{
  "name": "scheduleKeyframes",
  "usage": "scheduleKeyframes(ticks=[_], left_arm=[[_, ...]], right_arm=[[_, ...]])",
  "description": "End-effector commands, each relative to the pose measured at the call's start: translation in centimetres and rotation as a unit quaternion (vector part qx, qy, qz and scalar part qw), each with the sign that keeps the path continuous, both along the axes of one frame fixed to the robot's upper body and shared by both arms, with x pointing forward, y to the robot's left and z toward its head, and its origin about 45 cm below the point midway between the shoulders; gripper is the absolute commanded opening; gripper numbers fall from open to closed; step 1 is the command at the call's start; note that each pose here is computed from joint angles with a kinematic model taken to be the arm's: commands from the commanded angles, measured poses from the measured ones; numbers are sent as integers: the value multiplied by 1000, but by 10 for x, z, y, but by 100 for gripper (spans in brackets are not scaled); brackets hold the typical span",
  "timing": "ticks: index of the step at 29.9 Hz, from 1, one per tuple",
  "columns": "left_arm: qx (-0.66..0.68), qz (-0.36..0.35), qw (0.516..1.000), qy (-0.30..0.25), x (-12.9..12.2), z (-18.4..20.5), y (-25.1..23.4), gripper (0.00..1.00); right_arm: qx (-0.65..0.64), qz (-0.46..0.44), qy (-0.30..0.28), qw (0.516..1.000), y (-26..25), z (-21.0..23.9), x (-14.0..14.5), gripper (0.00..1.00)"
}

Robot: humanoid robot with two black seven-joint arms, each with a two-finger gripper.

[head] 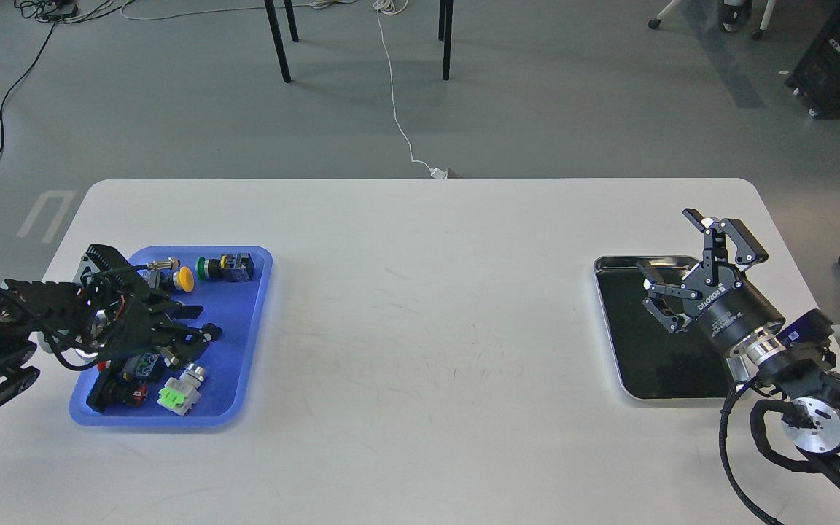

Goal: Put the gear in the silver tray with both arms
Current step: 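Grasp a small black gear in the blue tray with the left gripper, then lift the gear and carry it toward the table center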

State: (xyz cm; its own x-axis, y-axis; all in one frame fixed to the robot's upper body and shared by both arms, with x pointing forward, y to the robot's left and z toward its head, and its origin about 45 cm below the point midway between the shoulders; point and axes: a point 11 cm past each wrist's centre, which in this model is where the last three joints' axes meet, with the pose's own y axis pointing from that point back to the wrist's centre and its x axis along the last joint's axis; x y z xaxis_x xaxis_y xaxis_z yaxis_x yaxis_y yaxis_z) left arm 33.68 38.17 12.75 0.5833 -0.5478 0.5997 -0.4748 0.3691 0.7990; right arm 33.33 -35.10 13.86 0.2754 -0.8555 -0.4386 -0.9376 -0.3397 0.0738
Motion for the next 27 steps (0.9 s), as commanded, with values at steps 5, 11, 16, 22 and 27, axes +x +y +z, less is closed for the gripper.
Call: scheduleKeyframes(ticks=[5, 11, 16, 22, 27], left_arm=[[-1, 1, 1000, 6, -4, -4, 0, 49], [-1, 1, 1000, 7, -5, -5, 0, 41], [-1, 1, 1000, 7, -5, -5, 0, 22], [-1, 0, 1000, 5, -3, -4, -1, 10], [-9, -10, 1000, -2, 1, 2, -10, 10]], right_arm=[[0, 0, 0, 1000, 0, 0, 0, 99], [0, 0, 0, 1000, 0, 0, 0, 99], [0, 0, 0, 1000, 0, 0, 0, 99], [0, -1, -1, 1000, -1, 1, 0, 99], [0, -1, -2, 1000, -1, 2, 1, 99]])
